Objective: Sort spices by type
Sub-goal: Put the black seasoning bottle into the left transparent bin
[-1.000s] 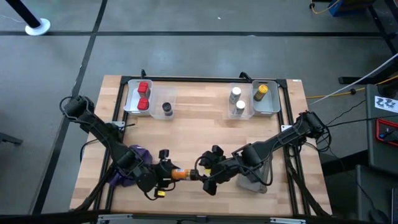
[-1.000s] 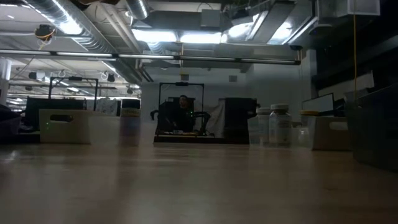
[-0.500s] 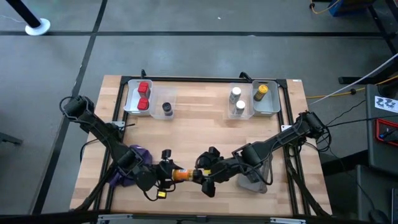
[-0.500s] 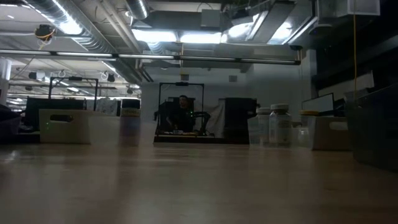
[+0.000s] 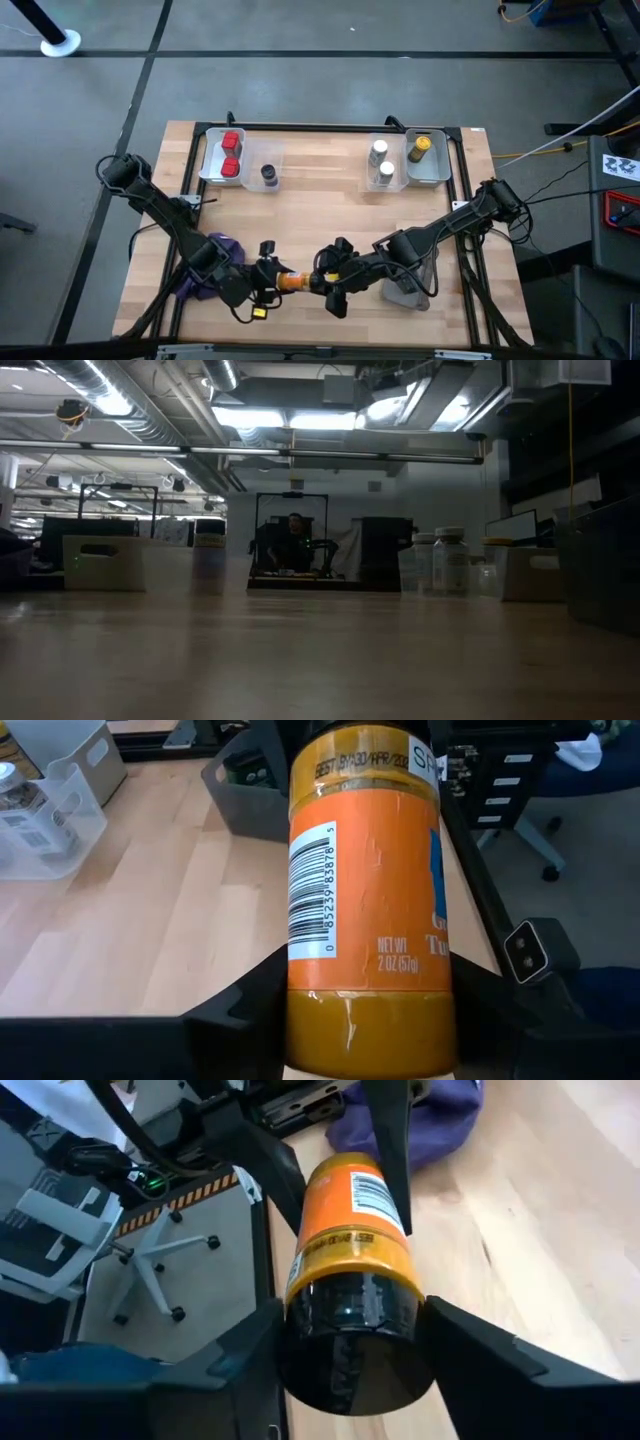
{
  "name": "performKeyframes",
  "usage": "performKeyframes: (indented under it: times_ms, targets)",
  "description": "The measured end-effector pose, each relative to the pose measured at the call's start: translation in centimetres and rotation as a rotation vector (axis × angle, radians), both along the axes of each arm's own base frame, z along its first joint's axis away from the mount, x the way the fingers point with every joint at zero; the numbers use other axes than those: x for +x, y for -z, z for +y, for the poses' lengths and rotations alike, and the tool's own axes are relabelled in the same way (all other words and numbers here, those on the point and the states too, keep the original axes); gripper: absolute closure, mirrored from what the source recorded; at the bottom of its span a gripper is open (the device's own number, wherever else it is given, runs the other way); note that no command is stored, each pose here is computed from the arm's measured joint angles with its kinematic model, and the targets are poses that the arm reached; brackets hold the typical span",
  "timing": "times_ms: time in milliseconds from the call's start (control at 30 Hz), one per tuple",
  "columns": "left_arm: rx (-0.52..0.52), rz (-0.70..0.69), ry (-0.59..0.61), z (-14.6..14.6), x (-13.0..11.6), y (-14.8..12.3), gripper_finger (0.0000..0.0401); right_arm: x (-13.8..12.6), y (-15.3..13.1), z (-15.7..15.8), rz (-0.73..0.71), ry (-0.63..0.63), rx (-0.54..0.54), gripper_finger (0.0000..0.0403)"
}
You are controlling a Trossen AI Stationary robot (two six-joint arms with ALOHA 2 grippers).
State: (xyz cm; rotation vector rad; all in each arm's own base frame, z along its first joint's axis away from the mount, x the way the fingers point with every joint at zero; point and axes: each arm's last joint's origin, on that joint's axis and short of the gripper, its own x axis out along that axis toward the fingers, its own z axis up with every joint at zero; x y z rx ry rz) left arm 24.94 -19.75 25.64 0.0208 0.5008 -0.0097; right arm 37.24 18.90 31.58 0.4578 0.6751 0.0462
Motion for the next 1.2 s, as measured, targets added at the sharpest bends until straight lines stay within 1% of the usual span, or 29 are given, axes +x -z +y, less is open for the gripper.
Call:
performKeyframes:
  times_ms: [67, 200, 333, 533, 733, 1033, 1200]
  targets:
    - [0.001, 0.001, 0.000, 0.0, 0.0, 0.0, 0.0216, 0.0, 0.0, 0.0, 0.003, 0.000, -0.002, 0.0195]
    - [0.002, 0.000, 0.000, 0.0, 0.0, 0.0, 0.0213, 0.0, 0.0, 0.0, -0.003, 0.011, -0.007, 0.0196]
    - [0.006, 0.000, 0.001, 0.0, 0.0, 0.0, 0.0199, 0.1, 0.0, -0.3, -0.009, 0.025, -0.013, 0.0194]
    - [0.064, 0.015, 0.034, 0.1, -0.1, 0.1, 0.0176, 0.5, 0.0, -1.1, -0.002, 0.027, -0.003, 0.0195]
    - [0.116, 0.037, 0.049, 0.3, -0.1, 0.3, 0.0170, 0.8, 0.0, -1.7, 0.004, 0.032, 0.004, 0.0194]
    - [0.104, 0.046, 0.007, 1.3, 0.7, 0.4, 0.0171, 1.3, 0.0, -2.7, -0.001, 0.058, 0.006, 0.0195]
    - [0.088, 0.024, -0.013, 1.7, 1.2, 0.2, 0.0173, 1.5, -0.2, -2.8, -0.035, 0.084, 0.000, 0.0195]
